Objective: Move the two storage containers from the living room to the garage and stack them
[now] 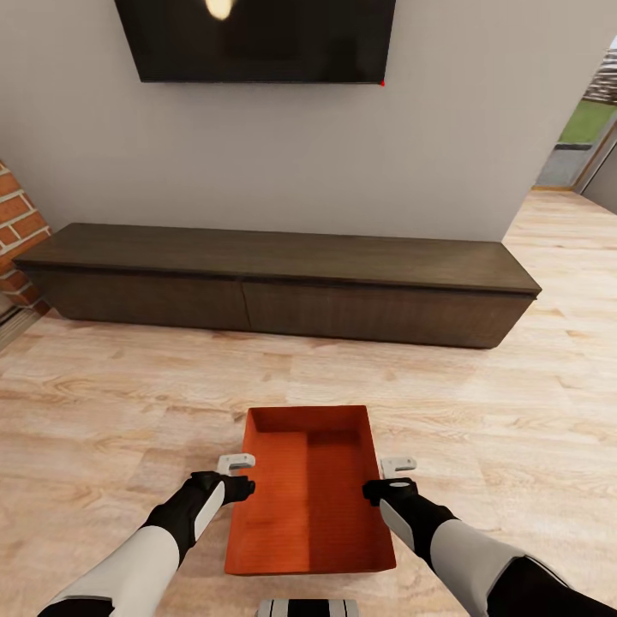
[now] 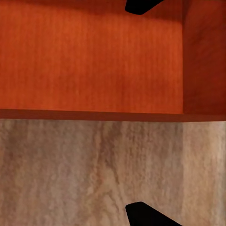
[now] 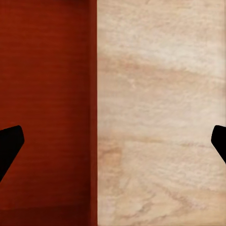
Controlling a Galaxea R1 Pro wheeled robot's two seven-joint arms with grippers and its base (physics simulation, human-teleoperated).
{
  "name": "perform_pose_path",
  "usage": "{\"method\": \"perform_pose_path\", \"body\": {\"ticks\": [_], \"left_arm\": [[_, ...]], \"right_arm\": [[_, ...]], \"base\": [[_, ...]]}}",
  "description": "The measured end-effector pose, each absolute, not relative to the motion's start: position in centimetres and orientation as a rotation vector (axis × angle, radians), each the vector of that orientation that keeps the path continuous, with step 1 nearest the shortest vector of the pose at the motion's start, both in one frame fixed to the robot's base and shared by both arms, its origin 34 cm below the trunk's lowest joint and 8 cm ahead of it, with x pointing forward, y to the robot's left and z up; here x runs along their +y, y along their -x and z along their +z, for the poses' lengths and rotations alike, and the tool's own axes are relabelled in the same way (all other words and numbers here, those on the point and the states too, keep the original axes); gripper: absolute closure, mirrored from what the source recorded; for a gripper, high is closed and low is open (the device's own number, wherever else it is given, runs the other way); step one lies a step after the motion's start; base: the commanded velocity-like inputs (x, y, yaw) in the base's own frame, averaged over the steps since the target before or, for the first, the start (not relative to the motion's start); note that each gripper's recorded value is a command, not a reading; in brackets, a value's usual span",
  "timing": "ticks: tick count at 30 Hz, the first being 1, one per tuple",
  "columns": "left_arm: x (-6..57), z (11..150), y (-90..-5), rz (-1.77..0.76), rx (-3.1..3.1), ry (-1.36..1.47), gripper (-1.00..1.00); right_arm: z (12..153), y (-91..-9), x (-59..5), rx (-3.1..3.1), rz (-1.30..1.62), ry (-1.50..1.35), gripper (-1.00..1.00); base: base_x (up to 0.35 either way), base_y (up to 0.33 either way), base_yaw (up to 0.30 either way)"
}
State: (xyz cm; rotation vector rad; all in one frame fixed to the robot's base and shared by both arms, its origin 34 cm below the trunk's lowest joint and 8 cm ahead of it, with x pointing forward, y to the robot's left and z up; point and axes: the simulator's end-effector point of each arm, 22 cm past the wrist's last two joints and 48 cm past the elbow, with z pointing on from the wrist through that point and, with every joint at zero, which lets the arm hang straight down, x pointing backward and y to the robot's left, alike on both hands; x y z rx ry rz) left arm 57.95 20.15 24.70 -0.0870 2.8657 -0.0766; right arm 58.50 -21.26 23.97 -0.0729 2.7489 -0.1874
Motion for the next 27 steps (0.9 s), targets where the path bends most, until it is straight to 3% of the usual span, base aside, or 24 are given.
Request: {"method": "perform_pose_path", "body": {"ticks": [27], "left_arm": [[20.3, 24.7, -57.9, -0.074, 2.866, 0.089, -1.00]], "right_arm": [[24.1, -58.6, -20.3, 2.747, -0.169, 0.074, -1.00]], "base": [[0.000, 0.000, 0.000]]}}
